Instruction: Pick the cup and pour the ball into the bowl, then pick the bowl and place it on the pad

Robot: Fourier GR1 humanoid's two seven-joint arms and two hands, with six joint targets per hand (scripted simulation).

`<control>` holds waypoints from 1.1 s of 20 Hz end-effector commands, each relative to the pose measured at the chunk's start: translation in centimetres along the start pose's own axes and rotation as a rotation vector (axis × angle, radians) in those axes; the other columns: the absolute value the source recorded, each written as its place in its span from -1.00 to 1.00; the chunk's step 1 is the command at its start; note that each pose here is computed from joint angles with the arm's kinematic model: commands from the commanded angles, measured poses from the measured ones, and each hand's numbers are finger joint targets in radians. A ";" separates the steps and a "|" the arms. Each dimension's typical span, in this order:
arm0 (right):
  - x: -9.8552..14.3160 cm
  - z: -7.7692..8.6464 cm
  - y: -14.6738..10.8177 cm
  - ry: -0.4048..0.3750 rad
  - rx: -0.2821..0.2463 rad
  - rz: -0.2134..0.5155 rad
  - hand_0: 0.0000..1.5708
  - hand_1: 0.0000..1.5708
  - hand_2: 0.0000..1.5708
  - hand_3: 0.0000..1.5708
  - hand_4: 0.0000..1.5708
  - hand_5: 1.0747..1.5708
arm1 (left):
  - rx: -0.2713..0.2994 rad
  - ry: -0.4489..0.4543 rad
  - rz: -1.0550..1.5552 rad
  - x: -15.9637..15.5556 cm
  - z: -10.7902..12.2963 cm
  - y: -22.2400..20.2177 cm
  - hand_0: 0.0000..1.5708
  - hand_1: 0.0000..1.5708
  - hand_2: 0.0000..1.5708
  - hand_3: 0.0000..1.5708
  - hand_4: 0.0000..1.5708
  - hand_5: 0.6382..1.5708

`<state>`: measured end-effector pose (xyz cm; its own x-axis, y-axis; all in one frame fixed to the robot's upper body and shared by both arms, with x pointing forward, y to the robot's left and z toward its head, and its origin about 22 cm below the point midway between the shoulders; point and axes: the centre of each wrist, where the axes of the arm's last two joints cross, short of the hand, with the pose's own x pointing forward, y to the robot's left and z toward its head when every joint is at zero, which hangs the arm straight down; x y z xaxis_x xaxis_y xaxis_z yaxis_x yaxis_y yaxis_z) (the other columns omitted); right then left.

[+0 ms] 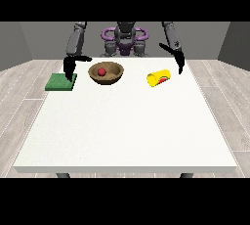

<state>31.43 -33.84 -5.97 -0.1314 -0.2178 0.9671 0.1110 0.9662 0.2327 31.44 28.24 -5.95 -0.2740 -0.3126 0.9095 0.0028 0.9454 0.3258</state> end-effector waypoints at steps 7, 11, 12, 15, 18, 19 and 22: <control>-5.3 3.3 3.1 0.161 -0.037 -0.042 -1.00 -1.00 -1.00 -1.00 -1.00 1.00 | -0.046 0.050 0.019 -0.2 1.9 -0.7 -1.00 -1.00 -1.00 -1.00 -1.00 -0.88; -4.8 1.3 5.1 0.115 -0.033 -0.063 -1.00 -1.00 -1.00 -1.00 -1.00 1.00 | -0.009 -0.029 0.014 0.9 -0.3 1.4 -1.00 -1.00 -1.00 -1.00 -1.00 -0.87; -5.8 2.2 5.6 0.152 -0.037 -0.051 -1.00 -1.00 -1.00 -1.00 -1.00 1.00 | -0.009 -0.011 0.027 0.5 0.9 -0.5 -1.00 -1.00 -1.00 -1.00 -1.00 -0.87; -5.9 1.6 5.8 0.108 -0.059 -0.095 -1.00 -1.00 -1.00 -1.00 -1.00 0.99 | -0.012 -0.075 0.010 2.1 -1.0 1.1 -1.00 -1.00 -1.00 -1.00 -1.00 -0.87; -6.3 2.1 5.8 0.179 -0.079 -0.077 -1.00 -1.00 -1.00 -1.00 -1.00 0.99 | -0.051 -0.033 0.021 1.5 0.1 1.6 -1.00 -1.00 -1.00 -1.00 -1.00 -0.88; -5.3 0.8 6.0 0.134 -0.094 -0.066 -1.00 -1.00 -1.00 -1.00 -1.00 1.00 | -0.013 -0.093 -0.015 2.4 -1.3 1.5 -1.00 -1.00 -1.00 -1.00 -1.00 -0.90; -7.6 4.5 3.9 0.338 -0.151 0.195 1.00 1.00 1.00 1.00 0.07 0.76 | -0.084 -0.159 0.010 4.2 -3.2 0.4 -1.00 -1.00 -1.00 -1.00 -1.00 -0.88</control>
<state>30.45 -29.08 -10.08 -0.0537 -0.2143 0.9753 0.2214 0.9498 0.2209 32.29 28.14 -2.81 -0.3646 -0.2854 0.8863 0.0481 0.9448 0.3241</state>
